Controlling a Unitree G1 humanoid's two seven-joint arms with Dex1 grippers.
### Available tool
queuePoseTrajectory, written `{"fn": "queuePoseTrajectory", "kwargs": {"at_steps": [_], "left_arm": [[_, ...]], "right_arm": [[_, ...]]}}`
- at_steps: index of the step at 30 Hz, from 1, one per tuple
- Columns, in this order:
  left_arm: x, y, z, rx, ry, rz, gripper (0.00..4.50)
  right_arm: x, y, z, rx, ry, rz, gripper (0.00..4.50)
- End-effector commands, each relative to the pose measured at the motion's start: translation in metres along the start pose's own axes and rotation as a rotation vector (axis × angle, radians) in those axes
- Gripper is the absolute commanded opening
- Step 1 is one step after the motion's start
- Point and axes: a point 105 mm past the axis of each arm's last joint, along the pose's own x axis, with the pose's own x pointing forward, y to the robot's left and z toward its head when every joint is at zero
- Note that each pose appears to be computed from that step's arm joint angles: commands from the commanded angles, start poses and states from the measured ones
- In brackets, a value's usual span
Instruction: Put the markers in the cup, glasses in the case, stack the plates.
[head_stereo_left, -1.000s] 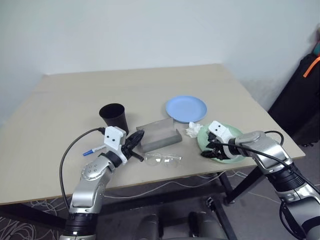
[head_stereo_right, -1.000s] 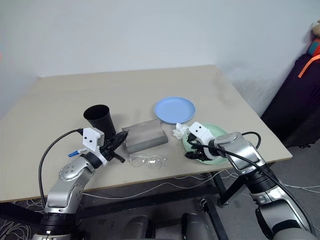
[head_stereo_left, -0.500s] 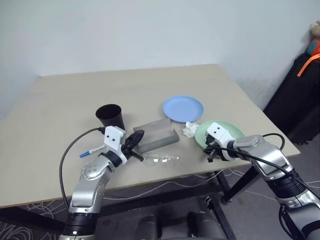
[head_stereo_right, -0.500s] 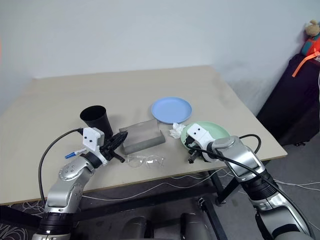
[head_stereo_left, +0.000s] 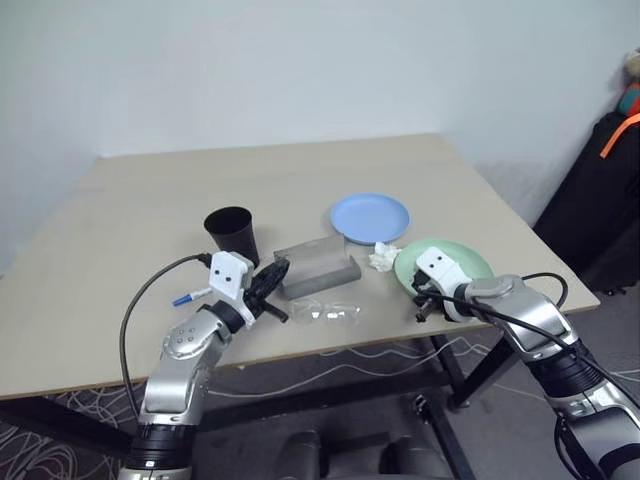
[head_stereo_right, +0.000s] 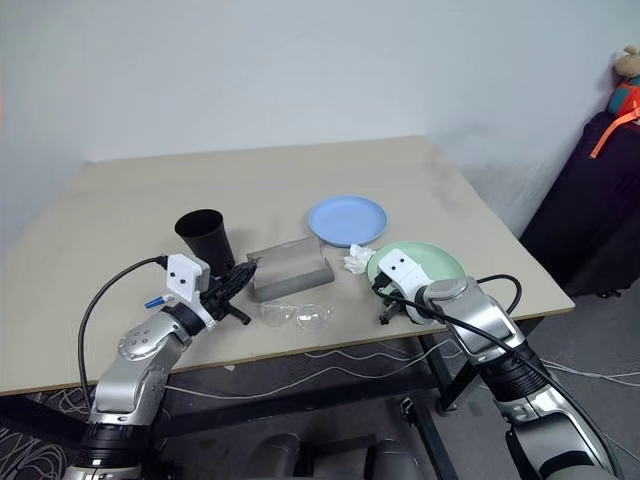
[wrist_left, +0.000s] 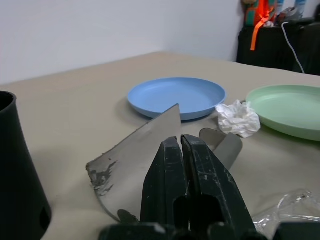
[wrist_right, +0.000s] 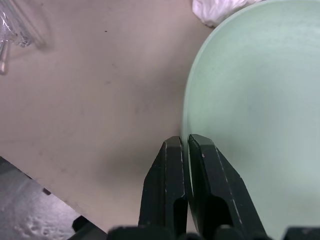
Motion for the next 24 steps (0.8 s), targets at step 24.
{"fn": "queuePoseTrajectory", "kwargs": {"at_steps": [24], "left_arm": [[0.013,0.001,0.019,0.045,-0.051,-0.037,0.0]], "right_arm": [[0.017,-0.05,0.119,-0.596,-0.366,0.008,0.09]]}}
